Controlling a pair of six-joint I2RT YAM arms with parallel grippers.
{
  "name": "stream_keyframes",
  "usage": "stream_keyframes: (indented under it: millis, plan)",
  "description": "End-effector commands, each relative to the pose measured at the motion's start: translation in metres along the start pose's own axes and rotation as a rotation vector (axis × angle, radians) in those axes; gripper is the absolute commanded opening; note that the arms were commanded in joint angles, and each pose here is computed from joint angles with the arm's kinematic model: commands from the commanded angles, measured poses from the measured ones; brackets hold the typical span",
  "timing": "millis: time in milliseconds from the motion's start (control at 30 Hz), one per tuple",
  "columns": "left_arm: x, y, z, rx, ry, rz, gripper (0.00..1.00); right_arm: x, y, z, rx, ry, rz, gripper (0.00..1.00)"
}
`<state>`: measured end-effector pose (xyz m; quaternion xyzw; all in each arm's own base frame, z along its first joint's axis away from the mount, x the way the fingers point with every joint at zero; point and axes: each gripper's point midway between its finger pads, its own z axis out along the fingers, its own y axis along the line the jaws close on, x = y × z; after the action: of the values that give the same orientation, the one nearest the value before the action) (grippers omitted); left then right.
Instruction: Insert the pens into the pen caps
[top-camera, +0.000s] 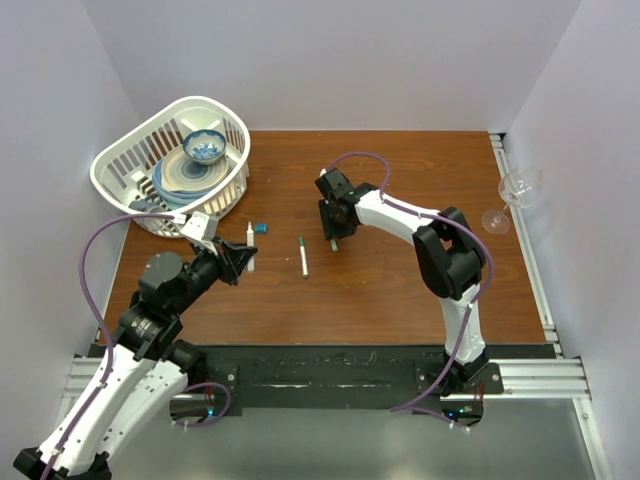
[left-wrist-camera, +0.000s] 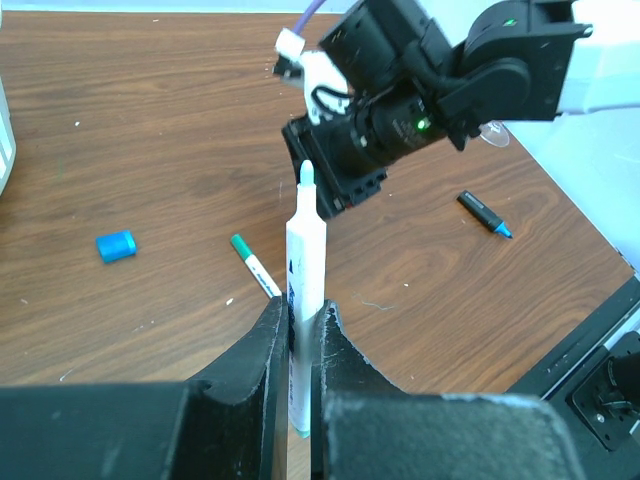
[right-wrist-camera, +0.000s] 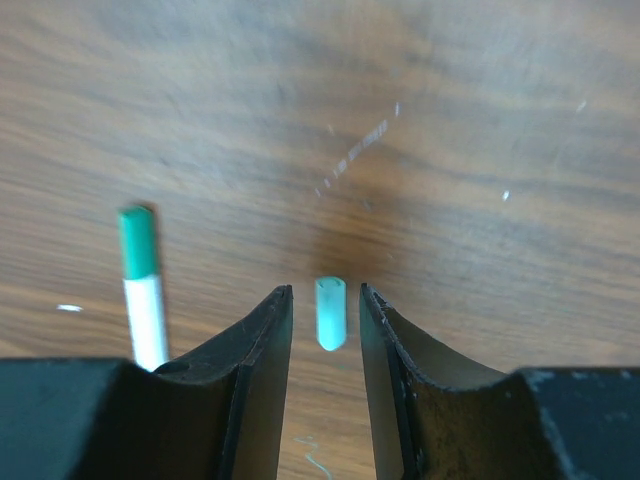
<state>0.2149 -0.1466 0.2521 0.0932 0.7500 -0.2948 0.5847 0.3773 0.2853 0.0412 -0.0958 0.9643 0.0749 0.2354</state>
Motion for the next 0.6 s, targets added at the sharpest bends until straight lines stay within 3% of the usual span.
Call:
stream_keyframes:
  millis: [0,567]
  plan:
    - [-0.008,-0.001,-0.001,0.003,-0.024,0.024,0.00,0.001,-0.004,-0.008,0.069,0.004,-0.074,0.36]
    - [-0.007,-0.001,-0.001,0.004,-0.023,0.020,0.00,0.020,-0.007,0.012,0.121,0.069,-0.172,0.31]
